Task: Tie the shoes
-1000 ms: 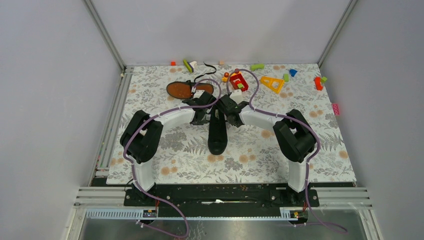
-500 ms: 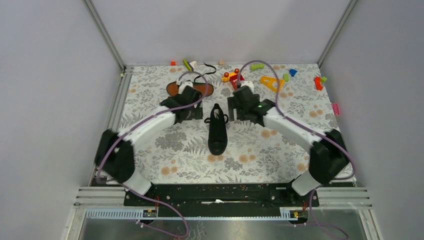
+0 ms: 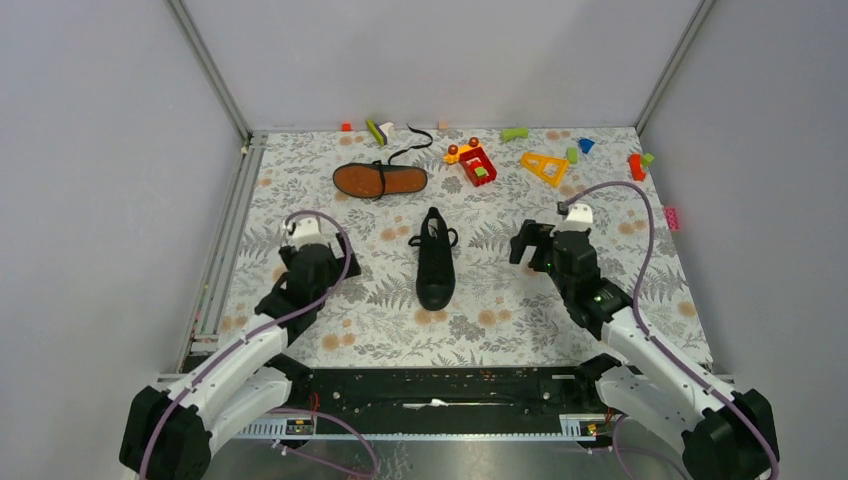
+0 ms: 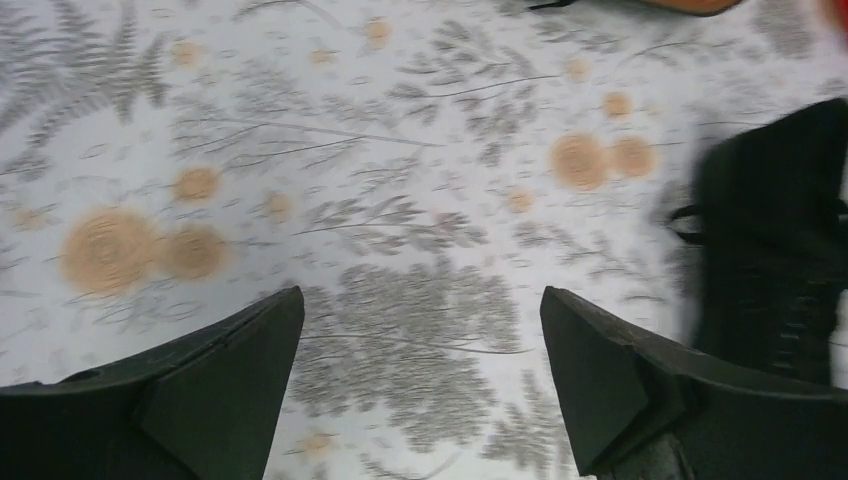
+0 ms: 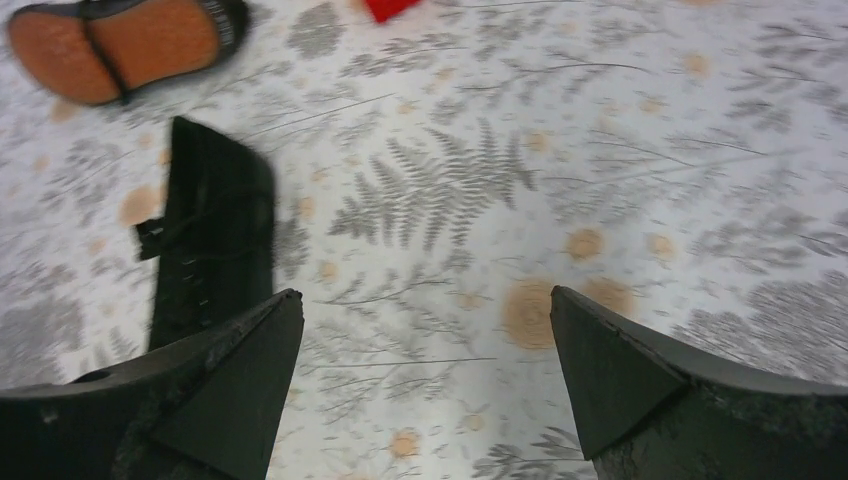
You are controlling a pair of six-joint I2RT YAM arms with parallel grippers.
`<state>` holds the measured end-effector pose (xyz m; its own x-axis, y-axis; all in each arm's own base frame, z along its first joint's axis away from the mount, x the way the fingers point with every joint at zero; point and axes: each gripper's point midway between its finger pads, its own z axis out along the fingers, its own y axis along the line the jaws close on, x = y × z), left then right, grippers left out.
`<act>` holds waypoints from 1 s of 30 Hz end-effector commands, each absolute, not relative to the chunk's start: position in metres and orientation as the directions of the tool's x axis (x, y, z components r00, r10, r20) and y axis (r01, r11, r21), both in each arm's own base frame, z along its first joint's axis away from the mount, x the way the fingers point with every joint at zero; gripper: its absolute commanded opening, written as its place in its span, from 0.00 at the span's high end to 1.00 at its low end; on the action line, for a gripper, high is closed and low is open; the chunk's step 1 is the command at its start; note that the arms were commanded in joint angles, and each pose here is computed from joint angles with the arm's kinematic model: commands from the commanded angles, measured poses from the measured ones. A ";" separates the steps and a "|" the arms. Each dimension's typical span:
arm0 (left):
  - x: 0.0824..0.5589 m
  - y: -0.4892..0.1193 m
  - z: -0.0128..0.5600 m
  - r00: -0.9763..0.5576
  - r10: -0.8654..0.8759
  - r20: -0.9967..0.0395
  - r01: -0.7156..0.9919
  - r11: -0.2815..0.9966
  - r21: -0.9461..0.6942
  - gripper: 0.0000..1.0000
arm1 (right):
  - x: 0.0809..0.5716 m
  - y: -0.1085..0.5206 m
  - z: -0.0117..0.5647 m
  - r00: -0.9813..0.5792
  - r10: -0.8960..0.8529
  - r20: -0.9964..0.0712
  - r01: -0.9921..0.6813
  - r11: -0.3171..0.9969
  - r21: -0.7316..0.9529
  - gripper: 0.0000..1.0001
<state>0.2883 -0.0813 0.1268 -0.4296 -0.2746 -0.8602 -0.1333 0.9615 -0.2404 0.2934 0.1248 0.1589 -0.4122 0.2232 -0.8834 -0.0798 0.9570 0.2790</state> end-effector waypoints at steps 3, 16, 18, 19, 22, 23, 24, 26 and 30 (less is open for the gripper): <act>0.301 -0.025 0.176 -0.075 -0.180 -0.981 -0.261 0.953 -0.155 0.01 | 0.307 0.059 0.179 -0.291 0.233 -0.928 0.141 0.970 0.200 0.01; 0.340 0.018 0.136 -0.076 -0.127 -0.989 -0.306 0.947 -0.098 0.01 | 0.322 -0.005 0.132 -0.139 0.037 -0.990 0.242 0.970 0.002 0.03; 0.347 0.011 0.141 -0.045 -0.110 -0.993 -0.243 0.965 -0.096 0.01 | 0.329 -0.005 0.122 -0.154 0.021 -0.988 0.235 0.972 -0.016 0.03; 0.349 0.013 0.143 -0.030 -0.108 -0.994 -0.248 0.964 -0.097 0.01 | 0.334 -0.005 0.123 -0.119 0.028 -0.992 0.242 0.970 -0.002 0.03; 0.355 0.014 0.141 -0.046 -0.096 -0.994 -0.235 0.968 -0.083 0.01 | 0.343 -0.006 0.114 -0.081 -0.027 -0.996 0.224 0.974 -0.044 0.04; 0.359 0.013 0.142 -0.051 -0.088 -0.995 -0.218 0.973 -0.075 0.02 | 0.345 -0.003 0.102 -0.118 -0.036 -0.992 0.202 0.978 -0.060 0.04; 0.361 0.010 0.139 -0.058 -0.071 -0.996 -0.194 0.979 -0.058 0.03 | 0.349 0.000 0.097 -0.116 -0.039 -0.992 0.176 0.983 -0.059 0.05; 0.362 0.004 0.133 -0.015 -0.049 -0.999 -0.151 0.987 -0.046 0.03 | 0.354 0.000 0.105 -0.082 -0.025 -0.996 0.170 0.985 -0.039 0.03; 0.366 0.000 0.126 -0.028 -0.038 -0.999 -0.126 0.991 -0.034 0.01 | 0.361 -0.011 0.096 -0.154 0.003 -0.988 0.209 0.978 -0.029 0.04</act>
